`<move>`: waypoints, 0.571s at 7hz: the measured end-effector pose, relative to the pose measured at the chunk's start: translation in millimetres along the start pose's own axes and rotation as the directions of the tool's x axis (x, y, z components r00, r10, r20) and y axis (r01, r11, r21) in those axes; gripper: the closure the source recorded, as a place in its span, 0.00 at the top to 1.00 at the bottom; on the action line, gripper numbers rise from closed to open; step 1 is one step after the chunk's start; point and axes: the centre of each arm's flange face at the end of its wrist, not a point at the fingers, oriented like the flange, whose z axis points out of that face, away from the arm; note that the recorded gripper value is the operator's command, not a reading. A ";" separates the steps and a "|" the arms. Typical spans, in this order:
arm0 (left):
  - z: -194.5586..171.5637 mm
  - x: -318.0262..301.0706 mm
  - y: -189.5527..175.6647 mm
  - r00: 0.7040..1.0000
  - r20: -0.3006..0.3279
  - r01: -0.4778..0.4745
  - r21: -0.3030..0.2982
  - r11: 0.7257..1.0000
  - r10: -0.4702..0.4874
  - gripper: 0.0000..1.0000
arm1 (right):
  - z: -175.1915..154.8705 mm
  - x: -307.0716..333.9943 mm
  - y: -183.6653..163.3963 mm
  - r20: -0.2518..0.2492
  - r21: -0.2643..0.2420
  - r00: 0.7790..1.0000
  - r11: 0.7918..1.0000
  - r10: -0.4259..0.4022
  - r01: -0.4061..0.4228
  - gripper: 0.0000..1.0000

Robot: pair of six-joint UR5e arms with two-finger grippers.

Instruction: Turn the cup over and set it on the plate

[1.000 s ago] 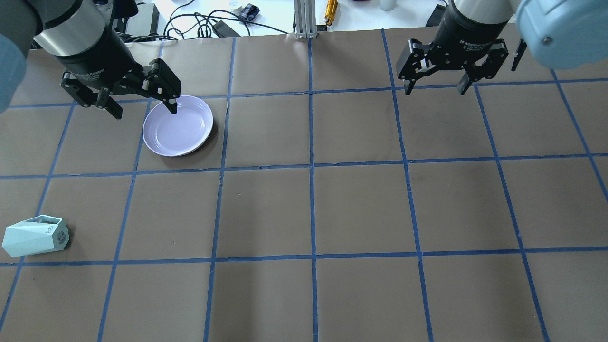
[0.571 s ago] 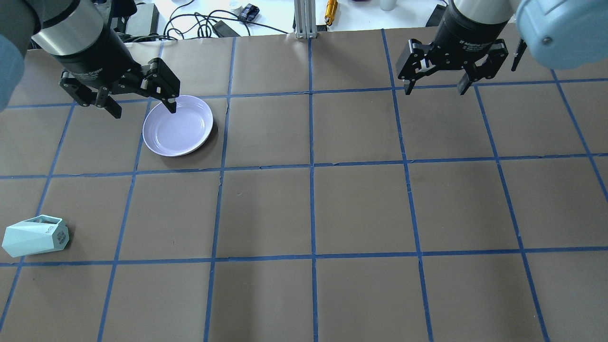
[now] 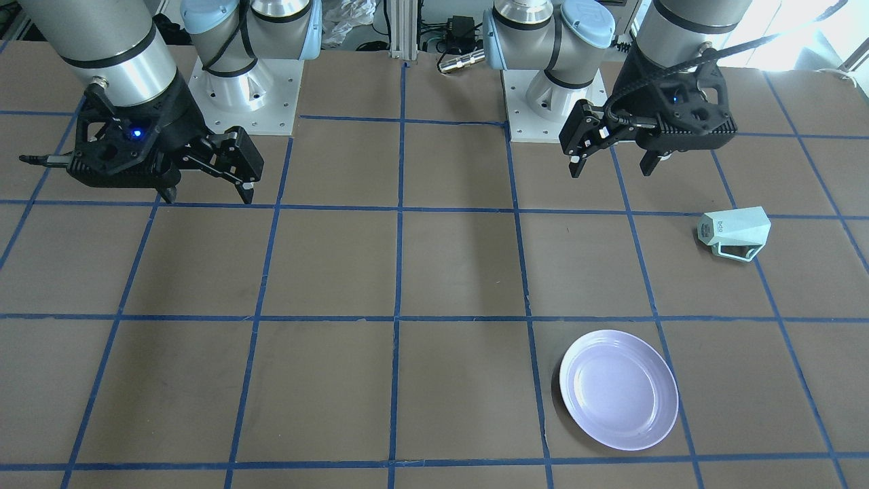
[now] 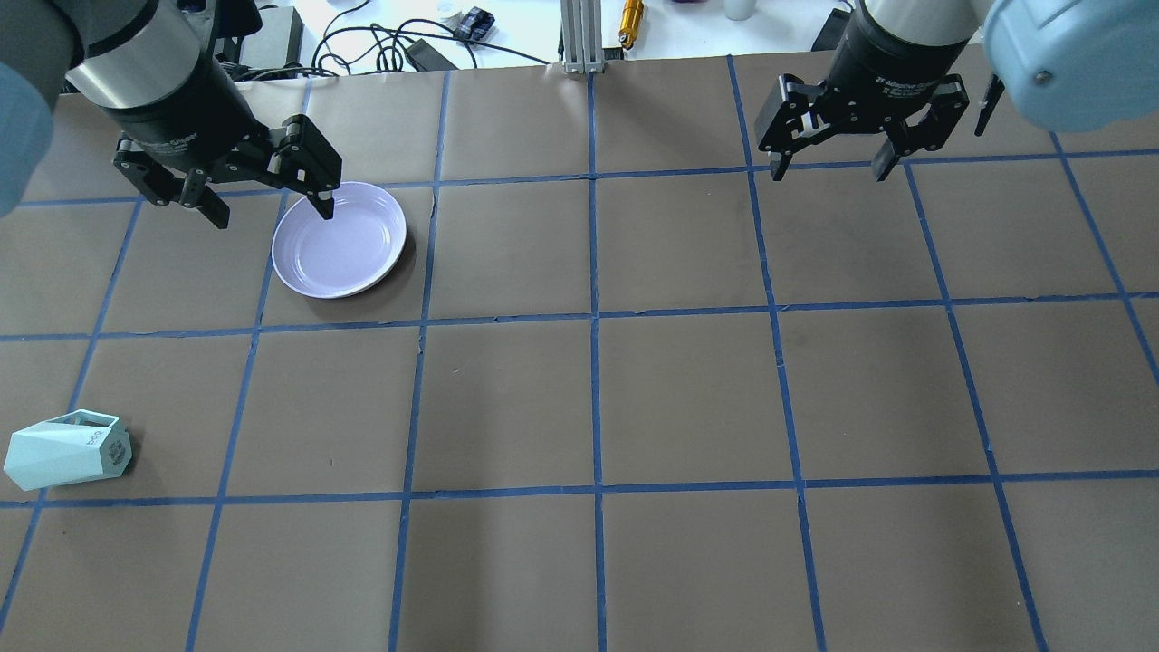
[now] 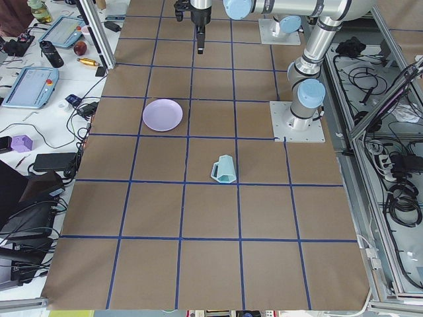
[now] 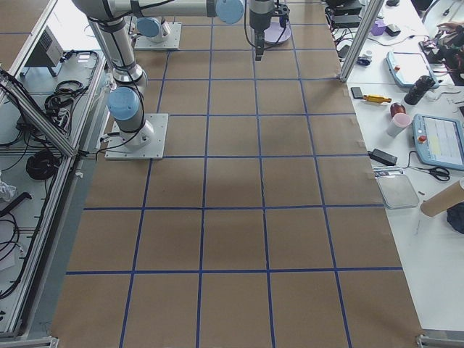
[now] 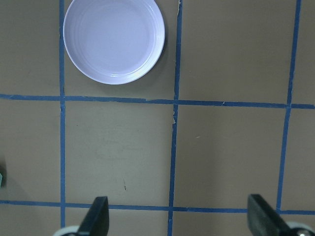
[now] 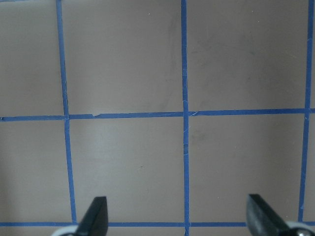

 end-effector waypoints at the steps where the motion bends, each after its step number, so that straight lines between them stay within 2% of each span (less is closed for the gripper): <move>1: -1.0 -0.4 0.5 1.000 0.002 0.000 0.001 1.000 0.000 1.00 | 0.0 0.0 0.0 0.000 0.000 1.000 1.000 0.000 0.000 1.00; 4: 0.2 -5.7 -0.6 1.000 0.006 0.002 -0.001 1.000 -0.002 1.00 | 0.1 0.1 0.1 -0.001 -0.001 1.000 1.000 0.000 0.000 1.00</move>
